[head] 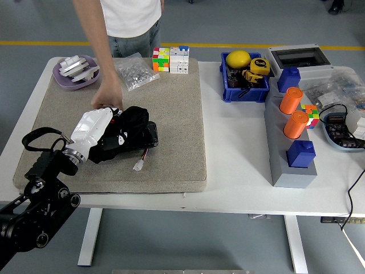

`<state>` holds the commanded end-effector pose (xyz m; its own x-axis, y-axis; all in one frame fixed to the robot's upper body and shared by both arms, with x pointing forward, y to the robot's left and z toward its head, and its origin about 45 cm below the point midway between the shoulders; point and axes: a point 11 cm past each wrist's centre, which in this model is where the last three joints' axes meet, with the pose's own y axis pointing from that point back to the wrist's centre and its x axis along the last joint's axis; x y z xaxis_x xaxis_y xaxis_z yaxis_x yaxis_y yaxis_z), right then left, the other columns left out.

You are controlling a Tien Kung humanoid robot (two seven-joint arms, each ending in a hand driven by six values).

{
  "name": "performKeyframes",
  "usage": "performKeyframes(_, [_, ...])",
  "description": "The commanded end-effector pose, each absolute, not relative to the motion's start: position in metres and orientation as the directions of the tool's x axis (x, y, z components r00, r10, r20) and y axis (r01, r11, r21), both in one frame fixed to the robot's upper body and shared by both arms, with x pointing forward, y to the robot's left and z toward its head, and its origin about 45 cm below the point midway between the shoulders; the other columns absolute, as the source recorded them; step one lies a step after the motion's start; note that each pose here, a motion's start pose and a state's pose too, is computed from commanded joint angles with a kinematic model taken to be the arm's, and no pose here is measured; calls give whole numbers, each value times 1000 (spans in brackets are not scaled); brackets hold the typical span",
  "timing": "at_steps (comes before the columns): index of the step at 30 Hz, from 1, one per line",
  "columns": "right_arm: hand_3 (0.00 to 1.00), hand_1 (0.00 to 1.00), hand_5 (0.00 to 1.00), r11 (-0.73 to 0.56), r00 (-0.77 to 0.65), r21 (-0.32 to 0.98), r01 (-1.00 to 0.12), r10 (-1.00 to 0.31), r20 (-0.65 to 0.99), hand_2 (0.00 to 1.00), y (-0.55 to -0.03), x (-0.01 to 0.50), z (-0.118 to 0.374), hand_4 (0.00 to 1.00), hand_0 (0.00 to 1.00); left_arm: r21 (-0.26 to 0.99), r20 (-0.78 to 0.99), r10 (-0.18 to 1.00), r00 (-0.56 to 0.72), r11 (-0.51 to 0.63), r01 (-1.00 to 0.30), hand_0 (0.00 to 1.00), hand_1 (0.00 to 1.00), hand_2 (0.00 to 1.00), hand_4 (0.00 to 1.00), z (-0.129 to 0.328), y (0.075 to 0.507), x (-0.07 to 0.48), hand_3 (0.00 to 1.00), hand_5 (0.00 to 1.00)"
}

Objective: Pick the rag up,wipe the panel,place it on the desk

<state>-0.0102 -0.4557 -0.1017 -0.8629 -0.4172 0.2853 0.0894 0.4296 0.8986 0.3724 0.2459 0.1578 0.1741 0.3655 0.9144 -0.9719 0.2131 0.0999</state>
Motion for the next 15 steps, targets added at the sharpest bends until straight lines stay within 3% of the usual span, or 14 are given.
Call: performKeyframes(15, [616,699,470,429,-859,899,90,-422,288,690,-456,-9,-102,986,784,106,909,349,228,336,-936,237,301,537,320,158,194,368,499,2])
